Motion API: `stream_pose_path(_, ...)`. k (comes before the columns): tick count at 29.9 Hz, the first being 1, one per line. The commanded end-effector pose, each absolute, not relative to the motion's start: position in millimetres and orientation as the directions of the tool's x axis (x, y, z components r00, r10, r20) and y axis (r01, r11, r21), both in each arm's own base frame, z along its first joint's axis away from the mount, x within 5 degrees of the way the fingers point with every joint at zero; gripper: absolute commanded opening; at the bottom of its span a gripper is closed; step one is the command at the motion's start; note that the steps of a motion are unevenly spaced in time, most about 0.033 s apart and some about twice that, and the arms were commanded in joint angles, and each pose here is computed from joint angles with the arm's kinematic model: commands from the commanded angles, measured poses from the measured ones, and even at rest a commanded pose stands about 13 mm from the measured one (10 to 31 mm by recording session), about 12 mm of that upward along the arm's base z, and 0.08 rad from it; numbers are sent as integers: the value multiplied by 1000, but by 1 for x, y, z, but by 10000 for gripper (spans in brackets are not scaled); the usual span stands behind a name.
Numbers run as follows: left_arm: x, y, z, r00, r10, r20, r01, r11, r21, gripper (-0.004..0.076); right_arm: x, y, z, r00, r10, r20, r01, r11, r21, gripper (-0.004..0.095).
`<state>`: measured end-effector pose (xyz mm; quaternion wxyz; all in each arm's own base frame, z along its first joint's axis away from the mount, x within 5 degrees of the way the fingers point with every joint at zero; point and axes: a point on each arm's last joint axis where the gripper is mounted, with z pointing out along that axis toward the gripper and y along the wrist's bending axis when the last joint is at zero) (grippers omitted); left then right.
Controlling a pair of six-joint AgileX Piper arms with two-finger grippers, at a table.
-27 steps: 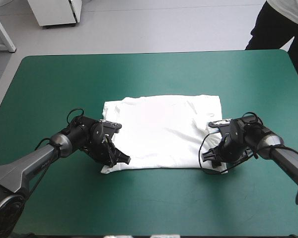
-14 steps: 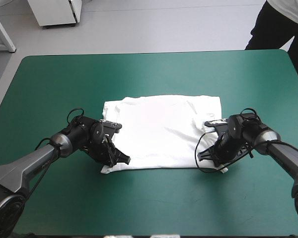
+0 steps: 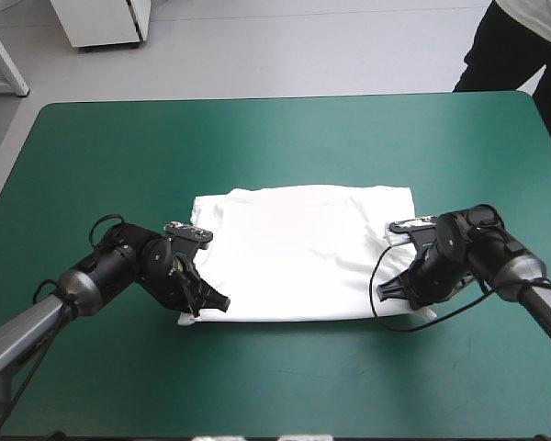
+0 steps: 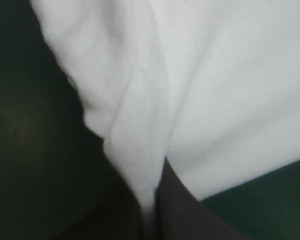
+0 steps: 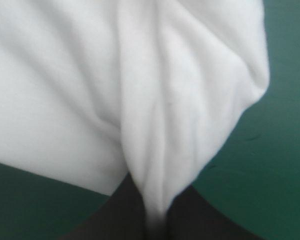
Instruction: Fold the cloth
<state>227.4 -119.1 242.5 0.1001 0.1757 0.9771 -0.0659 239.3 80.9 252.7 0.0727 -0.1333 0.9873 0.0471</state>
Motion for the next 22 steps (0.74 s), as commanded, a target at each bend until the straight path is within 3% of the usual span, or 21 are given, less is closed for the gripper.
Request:
stream_pose_path(1, 213, -115, 279, -895, 318, -314, 369, 922, -118, -10, 230, 77, 286, -938, -256, -234, -277, 959, 62, -17)
stream_pose_path(6, 203, -111, 317, -853, 294, -432, 384, 913, -137, -10, 223, 75, 310, -925, -237, -298, -268, 961, 68, -17)
stream_pose_path(13, 215, -115, 352, -760, 226, -610, 387, 910, -146, -10, 237, 78, 344, -852, -212, -479, -273, 960, 61, -17)
stream_pose_path(18, 228, -114, 357, -687, 186, -702, 354, 930, -100, -10, 252, 78, 362, -759, -186, -624, -261, 965, 30, -17)
stream_pose_path(22, 240, -114, 359, -624, 170, -763, 327, 943, -58, -10, 267, 79, 363, -717, -191, -670, -248, 969, -11, -17)
